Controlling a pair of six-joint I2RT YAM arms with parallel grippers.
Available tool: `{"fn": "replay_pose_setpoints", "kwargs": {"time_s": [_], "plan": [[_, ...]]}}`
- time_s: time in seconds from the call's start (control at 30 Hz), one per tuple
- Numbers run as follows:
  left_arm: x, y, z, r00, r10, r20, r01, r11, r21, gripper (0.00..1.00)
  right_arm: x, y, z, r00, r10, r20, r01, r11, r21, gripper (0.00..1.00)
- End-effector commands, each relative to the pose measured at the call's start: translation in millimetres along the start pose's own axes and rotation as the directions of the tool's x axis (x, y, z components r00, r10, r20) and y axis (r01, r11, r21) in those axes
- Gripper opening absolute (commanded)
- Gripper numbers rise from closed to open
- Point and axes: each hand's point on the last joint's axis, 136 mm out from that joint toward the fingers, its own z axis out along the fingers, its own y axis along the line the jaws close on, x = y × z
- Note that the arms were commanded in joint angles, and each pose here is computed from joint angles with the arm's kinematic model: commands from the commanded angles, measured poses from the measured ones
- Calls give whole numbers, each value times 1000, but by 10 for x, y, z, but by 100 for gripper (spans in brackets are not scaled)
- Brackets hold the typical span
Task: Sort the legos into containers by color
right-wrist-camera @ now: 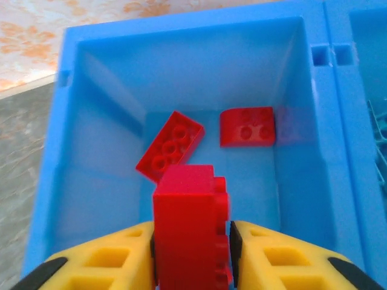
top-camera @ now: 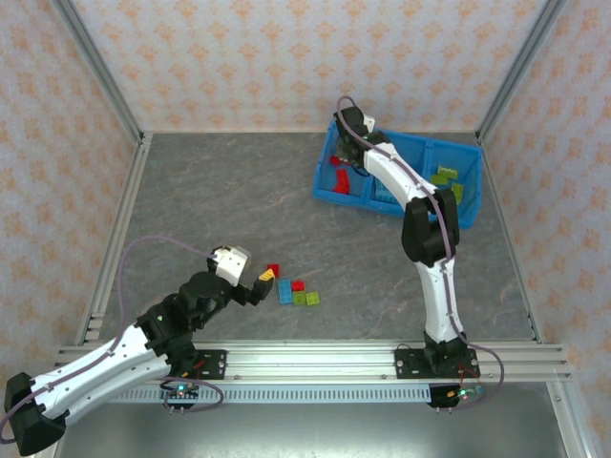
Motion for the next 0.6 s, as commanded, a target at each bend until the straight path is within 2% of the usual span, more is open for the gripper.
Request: {"fn": "replay_pose_setpoints", "kwargs": {"time_s": [0.0,0.17,0.27,0.43,0.57], "plan": [[12,82,8,1000,14,-1,-14,999,-43,100,-62,-63,-163,997,-59,-45,61,997,49,49],[10,53,23,1000,15,-6,-15,999,-29,100,-140,-31,-601,998,-35,-46,34,999,-18,58],[13,41,33,1000,15,-7,-15,1000,-24,100,0,-28,-1002,998,-18,-63,12,995,-95,60],[8,29,72,1000,-14,-3,14,1000,-26,100,561,-28,-1795,997,-58,-48,43,963,-266,67],[-38,216,122,978,-208,-2,205,967,-152,100,1113,-43,-2368,988,-145,-58,104,889,-445,74]]}}
